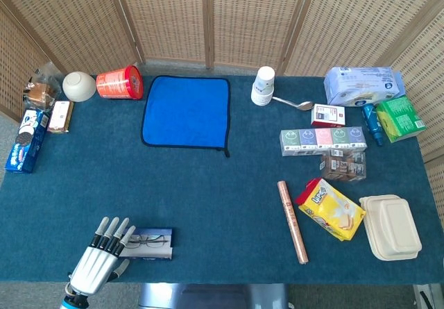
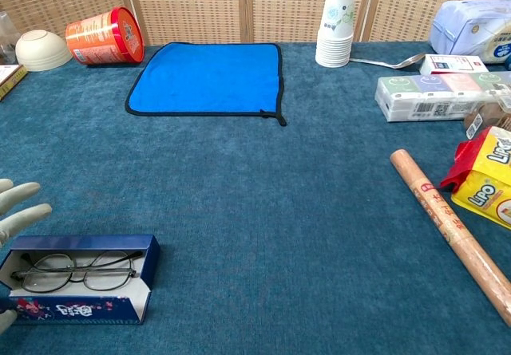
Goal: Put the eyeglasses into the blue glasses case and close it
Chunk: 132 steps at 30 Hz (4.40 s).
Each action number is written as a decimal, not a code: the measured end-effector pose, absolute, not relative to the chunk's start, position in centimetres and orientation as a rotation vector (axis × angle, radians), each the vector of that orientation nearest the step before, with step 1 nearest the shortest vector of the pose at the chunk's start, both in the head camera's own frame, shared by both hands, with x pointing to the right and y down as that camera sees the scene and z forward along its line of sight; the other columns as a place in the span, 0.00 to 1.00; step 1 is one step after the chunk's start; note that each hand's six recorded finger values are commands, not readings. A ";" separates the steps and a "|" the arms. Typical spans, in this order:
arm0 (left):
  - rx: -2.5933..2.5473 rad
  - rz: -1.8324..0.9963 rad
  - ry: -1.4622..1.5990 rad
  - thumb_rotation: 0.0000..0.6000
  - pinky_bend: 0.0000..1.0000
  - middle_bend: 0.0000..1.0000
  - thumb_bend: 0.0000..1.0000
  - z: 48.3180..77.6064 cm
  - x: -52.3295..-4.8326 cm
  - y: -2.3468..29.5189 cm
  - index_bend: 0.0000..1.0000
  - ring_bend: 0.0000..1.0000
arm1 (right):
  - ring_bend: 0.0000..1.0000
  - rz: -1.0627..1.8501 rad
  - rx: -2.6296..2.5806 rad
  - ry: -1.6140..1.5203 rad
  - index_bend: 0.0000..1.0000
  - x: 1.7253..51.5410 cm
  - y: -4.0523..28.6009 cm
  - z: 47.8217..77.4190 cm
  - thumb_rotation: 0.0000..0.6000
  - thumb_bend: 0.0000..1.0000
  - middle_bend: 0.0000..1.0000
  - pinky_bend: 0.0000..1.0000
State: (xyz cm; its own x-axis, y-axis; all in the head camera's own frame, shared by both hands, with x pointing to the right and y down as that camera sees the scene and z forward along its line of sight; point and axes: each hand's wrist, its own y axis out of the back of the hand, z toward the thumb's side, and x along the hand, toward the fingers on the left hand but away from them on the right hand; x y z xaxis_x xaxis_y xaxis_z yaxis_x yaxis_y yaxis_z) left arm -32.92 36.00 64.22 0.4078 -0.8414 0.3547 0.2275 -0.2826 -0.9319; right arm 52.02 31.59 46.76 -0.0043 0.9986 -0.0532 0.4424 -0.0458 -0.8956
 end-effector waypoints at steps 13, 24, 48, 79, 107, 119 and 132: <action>-1.569 -1.131 0.569 0.65 0.00 0.00 0.27 63.6 -32.5 36.2 0.39 0.00 | 0.00 1.015 -1.565 -1.530 0.00 52.1 31.6 46.6 1.00 0.35 0.04 0.11; -1.609 -1.122 0.588 0.70 0.00 0.02 0.28 63.5 -32.1 36.5 0.52 0.00 | 0.00 1.024 -1.562 -1.535 0.00 52.2 31.7 46.6 1.00 0.35 0.04 0.11; -1.707 -1.222 0.631 0.80 0.00 0.05 0.46 64.6 -32.6 37.0 0.53 0.00 | 0.00 1.034 -1.560 -1.535 0.00 52.2 31.5 46.4 1.00 0.35 0.04 0.11; -1.647 -1.206 0.738 0.82 0.00 0.08 0.46 63.1 -33.8 35.9 0.57 0.00 | 0.00 1.037 -1.552 -1.535 0.00 52.3 31.7 46.4 1.00 0.35 0.04 0.11; -1.552 -1.301 0.795 0.81 0.00 0.05 0.46 64.5 -36.2 31.8 0.52 0.00 | 0.00 1.050 -1.536 -1.521 0.00 51.9 31.5 46.0 1.00 0.35 0.04 0.11; -1.517 -1.352 0.790 0.81 0.00 0.00 0.46 65.8 -36.6 30.9 0.24 0.00 | 0.00 1.050 -1.518 -1.525 0.00 51.9 31.5 45.4 1.00 0.35 0.04 0.11; -1.483 -1.444 0.746 0.81 0.00 0.00 0.41 66.6 -37.1 30.8 0.00 0.00 | 0.00 1.050 -1.520 -1.527 0.00 52.1 31.5 45.3 1.00 0.35 0.04 0.11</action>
State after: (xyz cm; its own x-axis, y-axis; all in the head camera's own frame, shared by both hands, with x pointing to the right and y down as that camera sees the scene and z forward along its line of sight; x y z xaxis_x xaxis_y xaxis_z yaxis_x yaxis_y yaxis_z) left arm -37.06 30.76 66.59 0.1334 -0.8937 0.4283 0.1678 -0.4056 -0.8985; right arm 52.11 31.53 45.31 -0.0376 0.9980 -0.0501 0.4040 -0.0306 -0.9143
